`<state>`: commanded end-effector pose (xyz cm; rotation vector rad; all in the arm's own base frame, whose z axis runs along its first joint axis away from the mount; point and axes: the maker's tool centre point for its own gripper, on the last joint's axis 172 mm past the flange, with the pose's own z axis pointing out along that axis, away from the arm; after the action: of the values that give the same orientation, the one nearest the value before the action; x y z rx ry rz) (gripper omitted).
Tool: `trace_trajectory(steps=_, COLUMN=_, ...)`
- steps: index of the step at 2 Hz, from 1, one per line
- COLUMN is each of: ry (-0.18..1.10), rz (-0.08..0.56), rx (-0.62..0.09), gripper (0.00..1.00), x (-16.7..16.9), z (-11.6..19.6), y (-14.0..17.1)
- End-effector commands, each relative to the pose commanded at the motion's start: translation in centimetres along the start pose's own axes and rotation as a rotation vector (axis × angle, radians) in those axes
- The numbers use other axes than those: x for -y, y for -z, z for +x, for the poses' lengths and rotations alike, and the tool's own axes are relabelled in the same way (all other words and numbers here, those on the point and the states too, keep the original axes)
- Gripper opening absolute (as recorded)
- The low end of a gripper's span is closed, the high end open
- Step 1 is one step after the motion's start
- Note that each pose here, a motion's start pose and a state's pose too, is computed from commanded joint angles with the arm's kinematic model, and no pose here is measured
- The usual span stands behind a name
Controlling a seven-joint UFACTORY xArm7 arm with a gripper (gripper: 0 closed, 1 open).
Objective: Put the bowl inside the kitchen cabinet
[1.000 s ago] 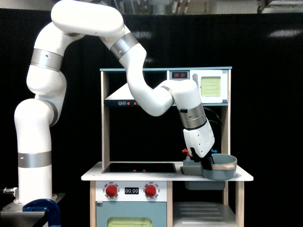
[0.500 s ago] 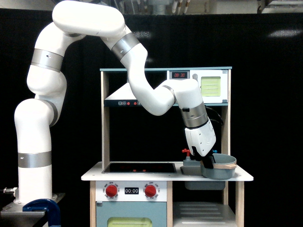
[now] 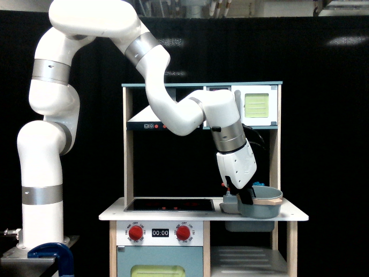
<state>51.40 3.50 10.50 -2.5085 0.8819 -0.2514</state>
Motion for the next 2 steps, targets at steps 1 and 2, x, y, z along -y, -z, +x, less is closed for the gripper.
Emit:
trace_trajectory(steps=1, ry=0.0, rz=0.0, rx=0.0, gripper=0.0, x=-9.1, z=0.2, y=2.2)
trace_trajectory(steps=2, ry=0.0, rz=0.0, rx=0.0, gripper=0.0, x=-15.5, z=-1.0, y=-1.7)
